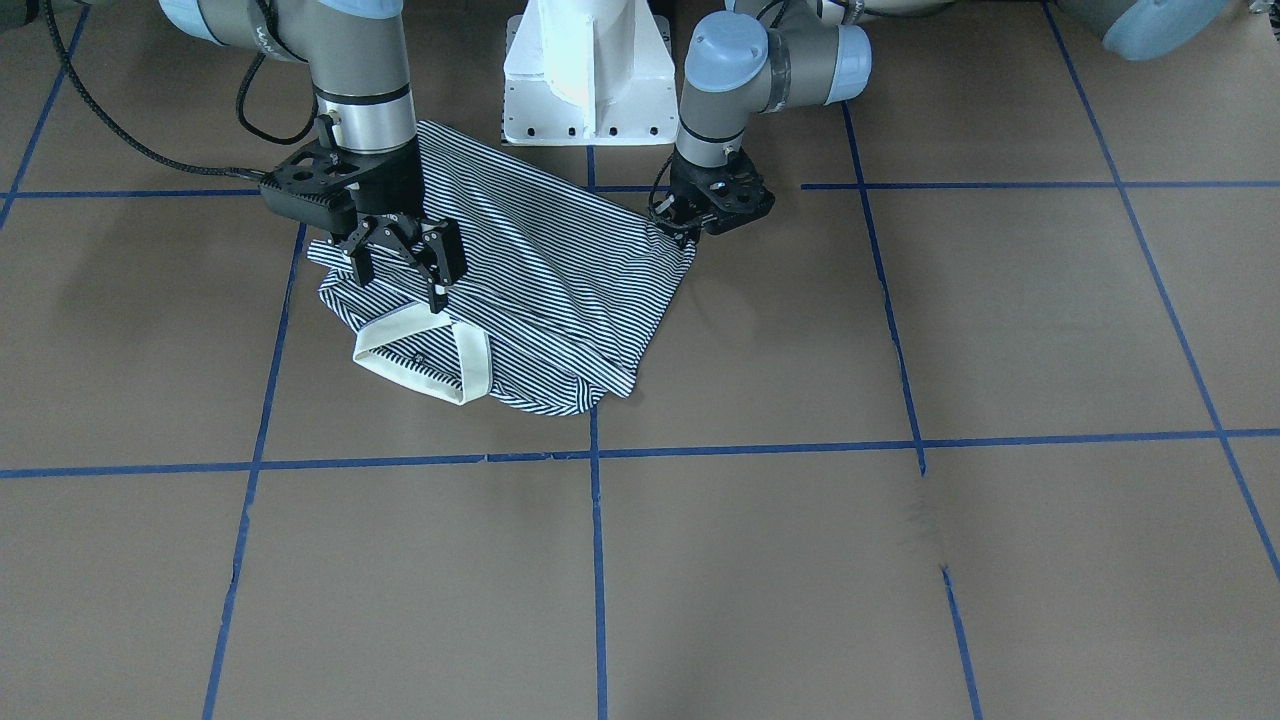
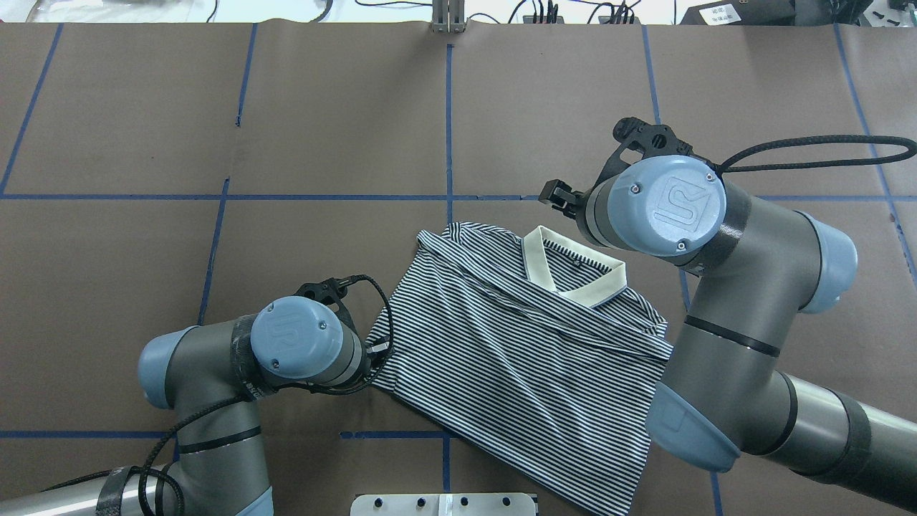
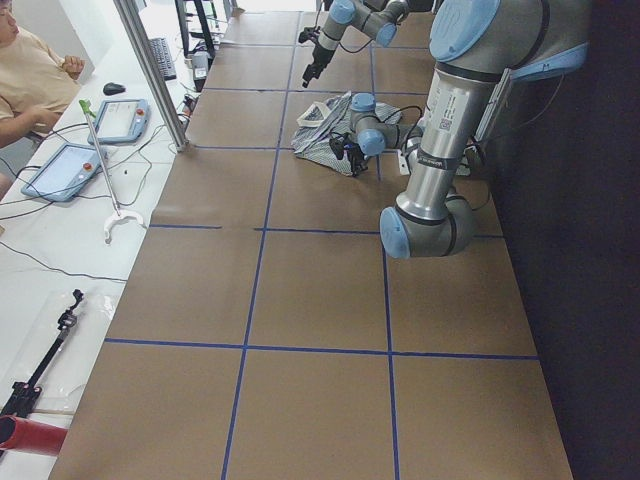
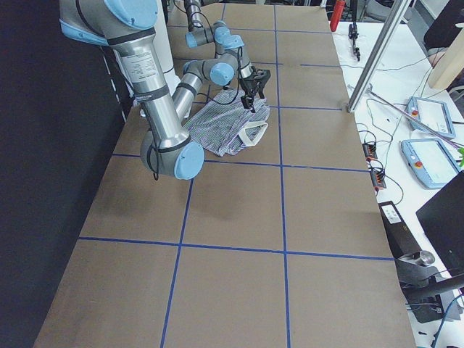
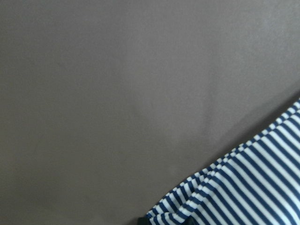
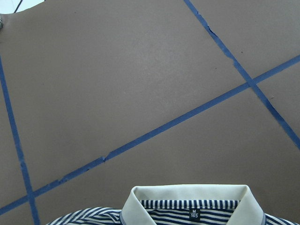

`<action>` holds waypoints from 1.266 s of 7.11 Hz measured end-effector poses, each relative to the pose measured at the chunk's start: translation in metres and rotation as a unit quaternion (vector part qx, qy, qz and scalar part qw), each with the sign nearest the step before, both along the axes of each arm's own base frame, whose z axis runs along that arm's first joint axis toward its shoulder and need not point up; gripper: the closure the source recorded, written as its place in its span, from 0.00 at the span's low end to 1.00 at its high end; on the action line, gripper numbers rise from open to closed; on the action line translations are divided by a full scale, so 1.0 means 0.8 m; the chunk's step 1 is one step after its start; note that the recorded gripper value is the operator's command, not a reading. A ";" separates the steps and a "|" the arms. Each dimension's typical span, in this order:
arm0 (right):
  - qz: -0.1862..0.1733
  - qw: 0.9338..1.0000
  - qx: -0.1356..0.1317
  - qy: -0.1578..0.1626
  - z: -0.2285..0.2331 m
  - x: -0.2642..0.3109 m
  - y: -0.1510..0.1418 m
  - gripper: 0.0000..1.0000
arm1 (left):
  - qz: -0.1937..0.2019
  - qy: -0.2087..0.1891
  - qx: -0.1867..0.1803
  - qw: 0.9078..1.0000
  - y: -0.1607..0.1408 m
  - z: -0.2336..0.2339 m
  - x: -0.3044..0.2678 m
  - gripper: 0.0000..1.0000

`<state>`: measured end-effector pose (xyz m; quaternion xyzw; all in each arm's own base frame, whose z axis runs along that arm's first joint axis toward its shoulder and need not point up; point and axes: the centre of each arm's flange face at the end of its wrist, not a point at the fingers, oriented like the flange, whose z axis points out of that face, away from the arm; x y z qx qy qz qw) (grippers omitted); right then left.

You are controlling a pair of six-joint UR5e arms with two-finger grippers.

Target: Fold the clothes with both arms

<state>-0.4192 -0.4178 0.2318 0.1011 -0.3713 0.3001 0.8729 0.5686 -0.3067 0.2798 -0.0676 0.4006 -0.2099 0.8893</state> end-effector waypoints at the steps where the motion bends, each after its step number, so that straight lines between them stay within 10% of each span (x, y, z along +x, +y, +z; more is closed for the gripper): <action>1: 0.000 1.000 -0.001 0.001 0.002 -0.001 -0.001 0.00 | 0.000 -0.004 0.007 1.000 -0.009 -0.005 -0.010 1.00; 4: 0.001 1.000 -0.002 0.004 0.005 -0.002 -0.003 0.00 | 0.006 -0.030 0.084 0.996 -0.088 -0.008 -0.067 1.00; 7: 0.004 1.000 -0.002 0.005 0.006 0.000 -0.007 0.00 | -0.047 -0.023 0.192 0.980 -0.260 0.022 -0.126 0.97; 8: 0.004 1.000 -0.002 0.006 0.006 0.000 -0.007 0.00 | -0.068 -0.016 0.211 0.975 -0.330 0.036 -0.121 0.56; 9: 0.004 1.000 -0.002 0.007 0.007 -0.001 -0.008 0.00 | -0.083 -0.015 0.226 0.971 -0.389 0.046 -0.114 0.48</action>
